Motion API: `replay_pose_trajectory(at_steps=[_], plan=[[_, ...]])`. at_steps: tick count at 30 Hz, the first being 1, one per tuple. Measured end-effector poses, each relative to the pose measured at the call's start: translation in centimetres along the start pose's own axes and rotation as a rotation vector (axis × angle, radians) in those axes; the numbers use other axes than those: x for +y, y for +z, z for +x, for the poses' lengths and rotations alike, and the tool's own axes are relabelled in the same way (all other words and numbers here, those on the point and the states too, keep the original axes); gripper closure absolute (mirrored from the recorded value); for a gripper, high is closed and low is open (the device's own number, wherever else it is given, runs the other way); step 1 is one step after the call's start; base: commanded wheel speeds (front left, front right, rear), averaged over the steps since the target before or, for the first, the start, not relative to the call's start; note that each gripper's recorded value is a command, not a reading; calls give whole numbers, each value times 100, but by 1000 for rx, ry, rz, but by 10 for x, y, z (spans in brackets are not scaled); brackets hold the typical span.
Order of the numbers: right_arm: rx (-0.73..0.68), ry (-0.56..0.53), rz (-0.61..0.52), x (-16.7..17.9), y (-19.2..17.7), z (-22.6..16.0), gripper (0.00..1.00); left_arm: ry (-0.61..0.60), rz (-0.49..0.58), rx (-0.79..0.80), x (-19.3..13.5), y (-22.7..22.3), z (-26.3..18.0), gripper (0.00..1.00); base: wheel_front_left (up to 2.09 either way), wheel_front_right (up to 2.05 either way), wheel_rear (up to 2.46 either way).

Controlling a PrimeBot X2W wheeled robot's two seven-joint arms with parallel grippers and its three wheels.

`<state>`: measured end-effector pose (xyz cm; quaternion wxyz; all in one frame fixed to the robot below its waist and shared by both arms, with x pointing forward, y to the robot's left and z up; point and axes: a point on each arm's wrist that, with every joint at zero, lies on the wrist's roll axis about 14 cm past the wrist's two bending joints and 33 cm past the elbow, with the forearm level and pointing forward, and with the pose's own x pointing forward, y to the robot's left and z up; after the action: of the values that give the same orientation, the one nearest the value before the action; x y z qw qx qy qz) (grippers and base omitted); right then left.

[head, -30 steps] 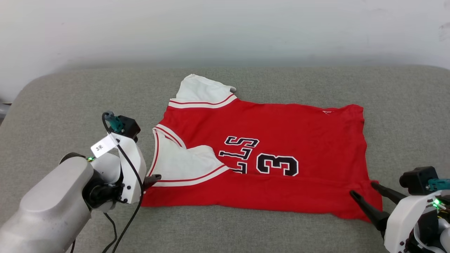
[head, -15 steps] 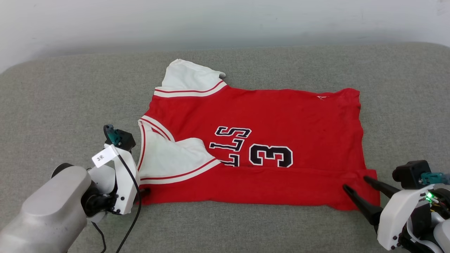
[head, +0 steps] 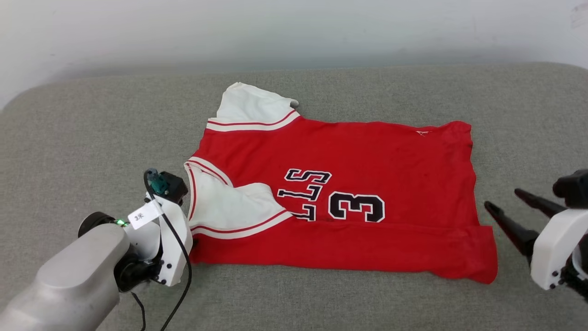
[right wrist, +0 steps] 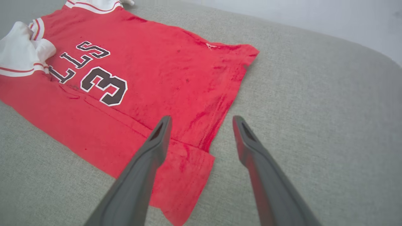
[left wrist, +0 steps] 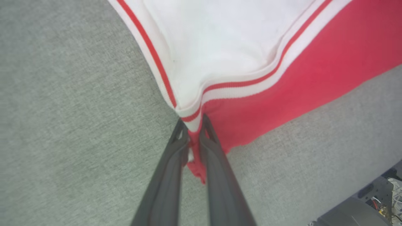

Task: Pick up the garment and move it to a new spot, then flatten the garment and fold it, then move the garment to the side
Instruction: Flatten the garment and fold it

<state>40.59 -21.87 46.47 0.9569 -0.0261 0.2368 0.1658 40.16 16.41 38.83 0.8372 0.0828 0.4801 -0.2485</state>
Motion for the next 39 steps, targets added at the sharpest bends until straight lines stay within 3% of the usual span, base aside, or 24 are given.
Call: replay_pose_trajectory(at_steps=[5, 17, 35, 36, 37, 39], plan=[[62, -21, -70, -15, 16, -9, 0, 8, 7, -105, 3, 20, -15, 100, 0, 0, 0], [450, 13, -83, -12, -35, -15, 0, 3, 48, -203, -2, 35, -29, 100, 0, 0, 0], [609, 67, 57, 26, -112, 20, 0, 2, 37, -192, 3, 26, -17, 100, 0, 0, 0], [604, 68, 63, 26, -113, 21, 52, 0, 34, -189, 2, 24, -16, 100, 0, 0, 0], [600, 69, 65, 26, -113, 21, 95, 0, 32, -186, 2, 23, -15, 100, 0, 0, 0], [572, 68, 54, 26, -109, 24, 100, -1, 25, -191, 2, 22, -15, 100, 0, 0, 0]])
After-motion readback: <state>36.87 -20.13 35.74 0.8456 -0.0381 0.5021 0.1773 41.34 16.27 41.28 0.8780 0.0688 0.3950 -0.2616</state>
